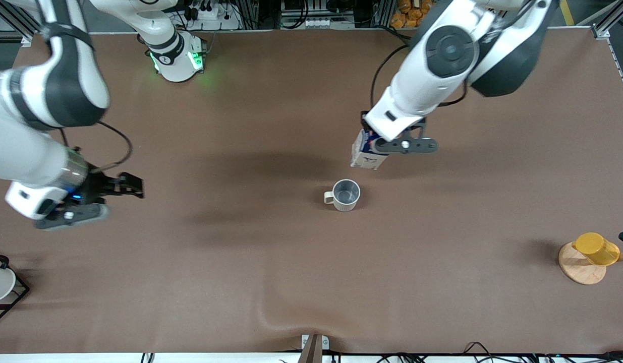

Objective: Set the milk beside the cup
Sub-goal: 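Carry the carton with the left gripper to beside the mug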

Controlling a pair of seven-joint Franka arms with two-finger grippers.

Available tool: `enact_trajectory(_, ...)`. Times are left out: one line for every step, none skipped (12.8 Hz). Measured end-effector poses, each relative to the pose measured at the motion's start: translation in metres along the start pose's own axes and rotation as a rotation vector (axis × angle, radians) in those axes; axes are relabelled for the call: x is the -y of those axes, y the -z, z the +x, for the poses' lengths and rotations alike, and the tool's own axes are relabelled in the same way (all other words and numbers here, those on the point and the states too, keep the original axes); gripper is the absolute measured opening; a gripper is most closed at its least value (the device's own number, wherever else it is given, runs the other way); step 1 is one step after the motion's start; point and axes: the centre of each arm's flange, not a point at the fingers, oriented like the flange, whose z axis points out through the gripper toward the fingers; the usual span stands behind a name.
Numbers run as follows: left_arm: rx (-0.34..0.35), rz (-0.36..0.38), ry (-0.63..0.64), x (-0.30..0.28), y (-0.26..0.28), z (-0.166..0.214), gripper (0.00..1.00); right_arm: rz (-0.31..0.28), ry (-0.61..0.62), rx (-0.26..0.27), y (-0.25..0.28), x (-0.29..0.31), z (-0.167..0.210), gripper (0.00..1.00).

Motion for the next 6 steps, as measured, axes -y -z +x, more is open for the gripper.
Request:
enact_trajectory(0.015,0.004,0.023,-0.009,-0.013,0.001,0.4,-0.006,-0.027,0.002,0.01,-0.018,-0.008,1.0)
enact_trajectory(0.023,0.02,0.053,-0.017,-0.027,0.002,0.4,-0.011,-0.05,0.009,0.021,-0.032,-0.018,1.0)
enact_trajectory(0.019,0.053,0.078,-0.027,-0.044,0.002,0.4,-0.014,-0.066,0.016,0.033,-0.041,-0.029,1.0)
enact_trajectory(0.012,0.079,0.096,-0.038,-0.06,0.001,0.4,-0.015,-0.075,0.022,0.045,-0.044,-0.038,1.0)
enact_trajectory(0.011,0.094,0.109,-0.049,-0.075,0.0,0.4,-0.015,-0.081,0.027,0.057,-0.044,-0.048,1.0)
enact_trajectory(0.01,0.107,0.119,-0.059,-0.09,-0.003,0.4,-0.016,-0.095,0.027,0.066,-0.043,-0.055,1.0)
